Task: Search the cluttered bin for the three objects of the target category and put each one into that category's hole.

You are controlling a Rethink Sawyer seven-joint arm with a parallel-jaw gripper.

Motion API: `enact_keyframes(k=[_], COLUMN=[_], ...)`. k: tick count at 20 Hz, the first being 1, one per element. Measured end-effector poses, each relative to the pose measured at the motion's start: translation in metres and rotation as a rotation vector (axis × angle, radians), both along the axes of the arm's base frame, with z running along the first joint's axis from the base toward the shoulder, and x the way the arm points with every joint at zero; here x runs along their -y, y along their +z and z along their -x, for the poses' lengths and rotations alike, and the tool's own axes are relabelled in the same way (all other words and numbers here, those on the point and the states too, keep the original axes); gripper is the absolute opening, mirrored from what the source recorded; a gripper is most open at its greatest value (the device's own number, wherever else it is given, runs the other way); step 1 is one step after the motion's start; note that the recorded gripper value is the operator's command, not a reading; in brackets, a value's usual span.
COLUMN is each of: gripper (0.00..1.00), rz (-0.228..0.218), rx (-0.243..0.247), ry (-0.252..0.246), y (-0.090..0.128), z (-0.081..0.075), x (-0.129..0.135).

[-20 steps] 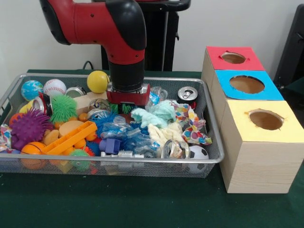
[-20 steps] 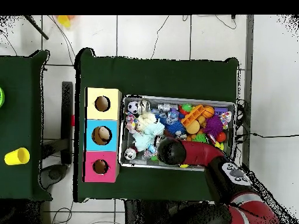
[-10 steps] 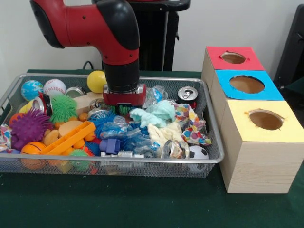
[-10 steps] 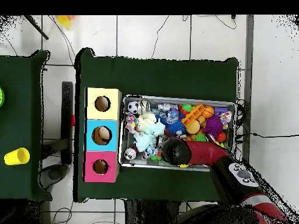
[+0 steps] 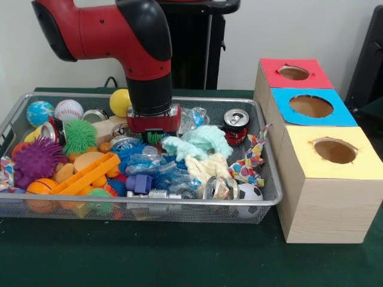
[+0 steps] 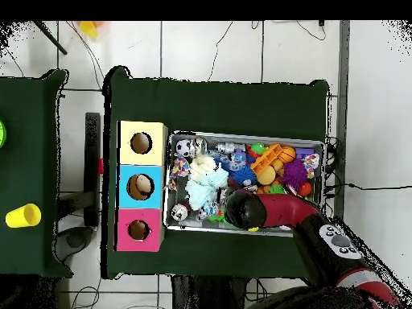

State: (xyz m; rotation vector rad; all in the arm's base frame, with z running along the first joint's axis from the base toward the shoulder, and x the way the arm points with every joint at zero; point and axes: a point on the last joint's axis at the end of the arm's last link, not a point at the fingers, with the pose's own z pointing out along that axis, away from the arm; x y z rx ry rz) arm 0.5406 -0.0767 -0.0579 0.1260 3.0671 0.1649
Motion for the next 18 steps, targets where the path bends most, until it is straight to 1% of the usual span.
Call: enact_keyframes(k=[6, 18], gripper=[1.00, 1.00], rz=[0.008, 0.006], rx=[0.005, 0.016], ry=[0.025, 0.046], y=[0.0018, 0.0017], z=[0.0008, 0.0012], x=[0.0037, 0.0077])
